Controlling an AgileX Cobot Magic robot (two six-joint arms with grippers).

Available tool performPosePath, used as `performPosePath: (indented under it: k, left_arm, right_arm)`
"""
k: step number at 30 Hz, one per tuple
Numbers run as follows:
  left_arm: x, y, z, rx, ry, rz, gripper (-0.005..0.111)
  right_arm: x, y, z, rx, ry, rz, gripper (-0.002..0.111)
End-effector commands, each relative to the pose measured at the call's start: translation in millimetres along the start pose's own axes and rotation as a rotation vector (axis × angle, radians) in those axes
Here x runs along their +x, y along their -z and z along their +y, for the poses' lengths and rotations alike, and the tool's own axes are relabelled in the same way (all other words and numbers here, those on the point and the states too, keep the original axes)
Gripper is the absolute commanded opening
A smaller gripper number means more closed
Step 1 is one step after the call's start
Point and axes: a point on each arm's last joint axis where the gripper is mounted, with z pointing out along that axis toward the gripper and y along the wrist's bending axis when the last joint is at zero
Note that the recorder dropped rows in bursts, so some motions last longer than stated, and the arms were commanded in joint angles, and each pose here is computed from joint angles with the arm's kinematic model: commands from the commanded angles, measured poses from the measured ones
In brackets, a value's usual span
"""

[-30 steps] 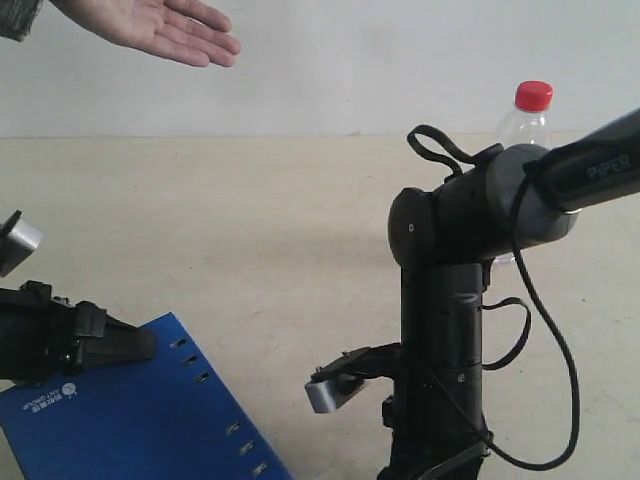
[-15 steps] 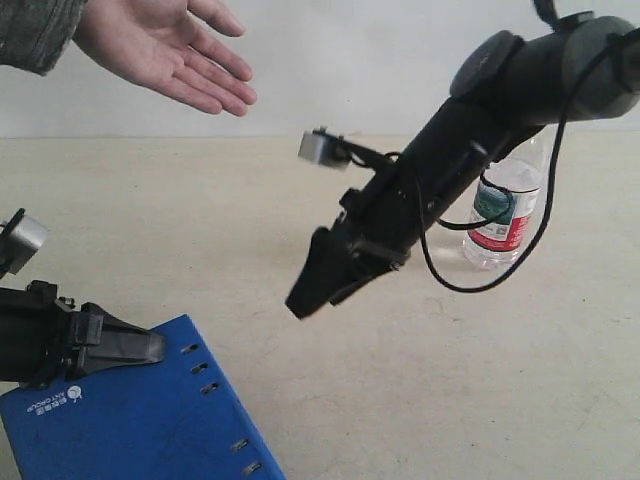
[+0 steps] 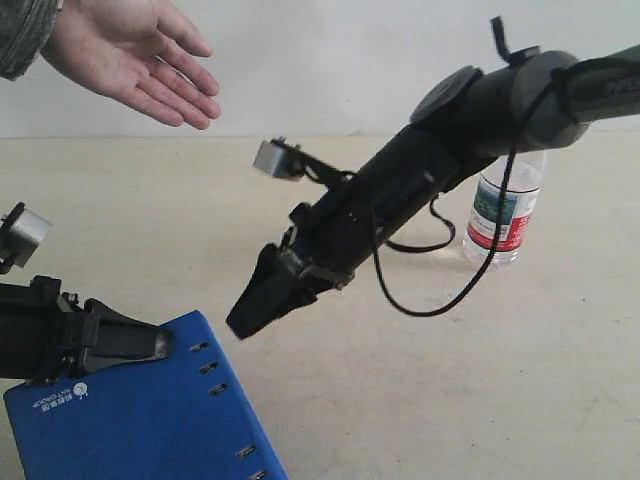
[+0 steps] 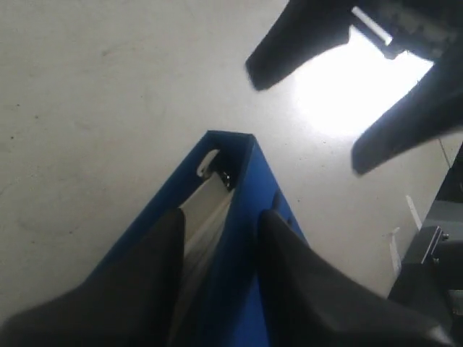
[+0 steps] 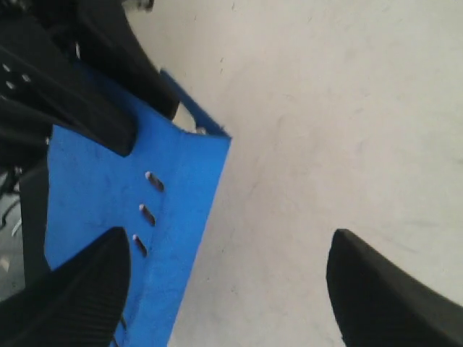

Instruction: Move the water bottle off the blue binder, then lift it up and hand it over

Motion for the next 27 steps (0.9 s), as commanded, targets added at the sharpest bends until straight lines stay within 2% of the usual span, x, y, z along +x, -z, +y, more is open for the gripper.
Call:
performPosePath:
  k: [1,7,17,22,23,25,27]
  left_arm:
    - [0.3,-0.8,-4.1,0.036,-0.008,-0.013,0.004]
    - [0.3,-0.8,-4.1,0.036,-0.010,-0.013,0.004]
    - [0.2,-0.7,-6.8,0.066,-0.023,-0.014,0.004]
    - [-0.6,-0.8,-4.8,0.043,-0.018,-0.023,0.004]
    - [-1.0,-0.8,-3.6,0.031,-0.015,-0.027,0.004]
    - [-1.4,-0.9,-1.0,0.002,-0.010,-0.031,0.005]
    - [-1.5,-0.9,-0.6,-0.002,-0.009,-0.032,0.006]
  right_arm:
    - [6.5,-35.3,8.8,-0.028,0.063,0.118,0.068]
    - [11.9,-54.1,11.1,-0.075,0.017,0.160,0.068]
    - [12.7,-73.4,13.1,-0.187,-0.036,0.115,0.068]
    - [15.9,-86.7,14.2,-0.226,-0.039,0.120,0.067]
    - [14.9,-87.4,15.2,-0.232,-0.028,0.109,0.065]
    - [10.2,-87.2,16.8,-0.252,-0.007,0.054,0.055]
    - [5.8,-87.7,19.0,-0.270,0.004,0.005,0.040]
